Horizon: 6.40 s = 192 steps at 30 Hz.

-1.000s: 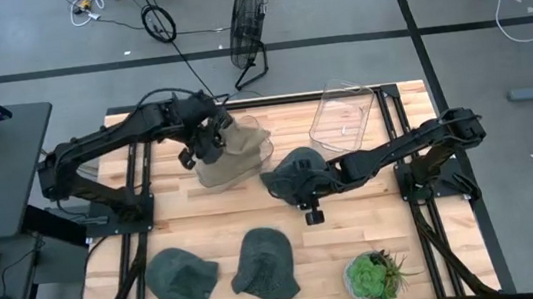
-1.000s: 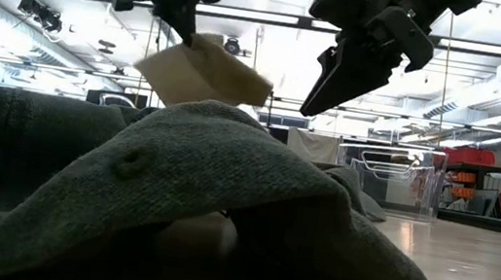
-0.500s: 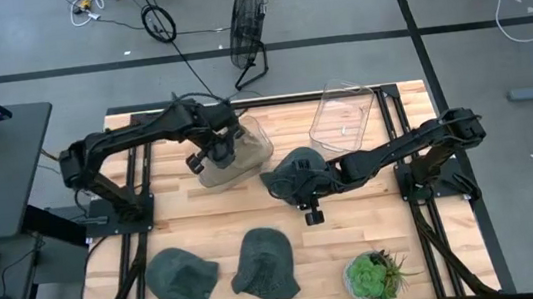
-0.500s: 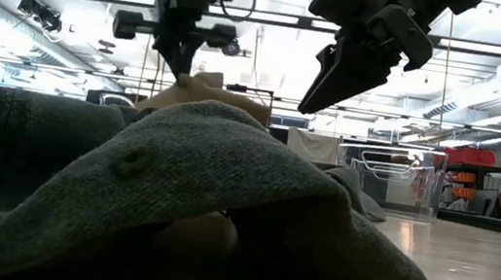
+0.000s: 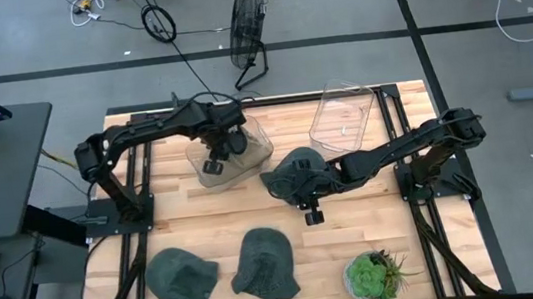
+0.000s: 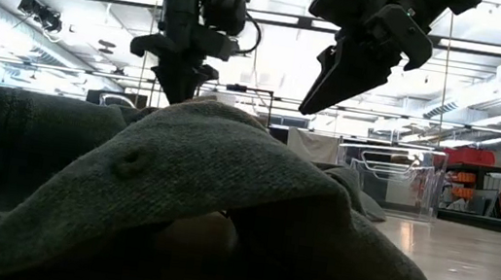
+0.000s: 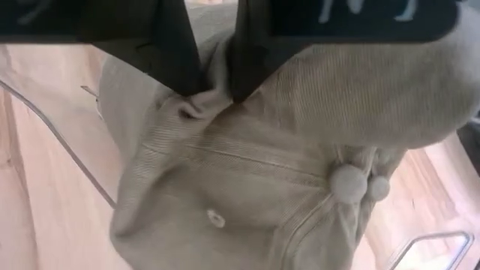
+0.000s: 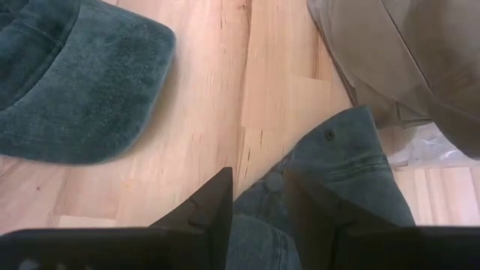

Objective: Pick & Place hat
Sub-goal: Put the brown cap into the left transparent bin, then put the top gray cap into the right transparent bin

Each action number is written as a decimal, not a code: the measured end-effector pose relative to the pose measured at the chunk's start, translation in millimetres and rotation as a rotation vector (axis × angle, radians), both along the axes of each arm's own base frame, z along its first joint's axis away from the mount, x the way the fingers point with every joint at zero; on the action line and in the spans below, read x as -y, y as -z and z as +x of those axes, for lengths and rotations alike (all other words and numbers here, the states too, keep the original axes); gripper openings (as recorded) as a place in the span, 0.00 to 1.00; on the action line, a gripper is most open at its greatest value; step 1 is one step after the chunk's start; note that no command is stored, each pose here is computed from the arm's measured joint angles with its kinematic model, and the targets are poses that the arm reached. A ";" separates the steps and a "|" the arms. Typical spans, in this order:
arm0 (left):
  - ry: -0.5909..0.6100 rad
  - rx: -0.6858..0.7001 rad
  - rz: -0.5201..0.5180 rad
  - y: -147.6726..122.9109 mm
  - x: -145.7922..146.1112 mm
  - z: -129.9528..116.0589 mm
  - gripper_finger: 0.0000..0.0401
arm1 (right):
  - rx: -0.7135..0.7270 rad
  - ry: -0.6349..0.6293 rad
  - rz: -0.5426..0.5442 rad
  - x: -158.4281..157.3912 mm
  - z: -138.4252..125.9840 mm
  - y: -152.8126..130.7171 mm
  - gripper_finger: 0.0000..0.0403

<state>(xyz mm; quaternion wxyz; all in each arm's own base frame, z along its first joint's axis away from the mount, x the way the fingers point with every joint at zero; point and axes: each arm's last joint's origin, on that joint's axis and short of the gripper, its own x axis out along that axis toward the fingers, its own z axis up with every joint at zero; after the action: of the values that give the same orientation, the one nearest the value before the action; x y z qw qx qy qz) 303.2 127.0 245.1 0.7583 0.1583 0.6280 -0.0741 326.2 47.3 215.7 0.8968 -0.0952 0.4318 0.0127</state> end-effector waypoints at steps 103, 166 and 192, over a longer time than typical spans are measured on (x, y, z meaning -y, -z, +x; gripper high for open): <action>-0.300 0.924 -0.194 40.4 129.4 -52.4 0.33 | -0.124 0.099 -0.169 21.3 2.3 -55.3 0.01; -0.280 0.922 -0.175 40.4 128.8 -52.6 0.33 | -0.473 0.258 -0.776 147.1 -92.0 4.6 0.31; -0.281 0.922 -0.176 40.4 128.8 -52.6 0.33 | -0.505 0.627 -0.413 118.1 -135.8 -0.9 0.02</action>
<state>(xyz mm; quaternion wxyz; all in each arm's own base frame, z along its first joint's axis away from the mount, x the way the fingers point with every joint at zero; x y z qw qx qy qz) 250.6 -1.8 204.7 0.9706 0.0238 0.2336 0.0538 190.4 -70.8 216.6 0.6860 -0.1307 0.6385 -0.3233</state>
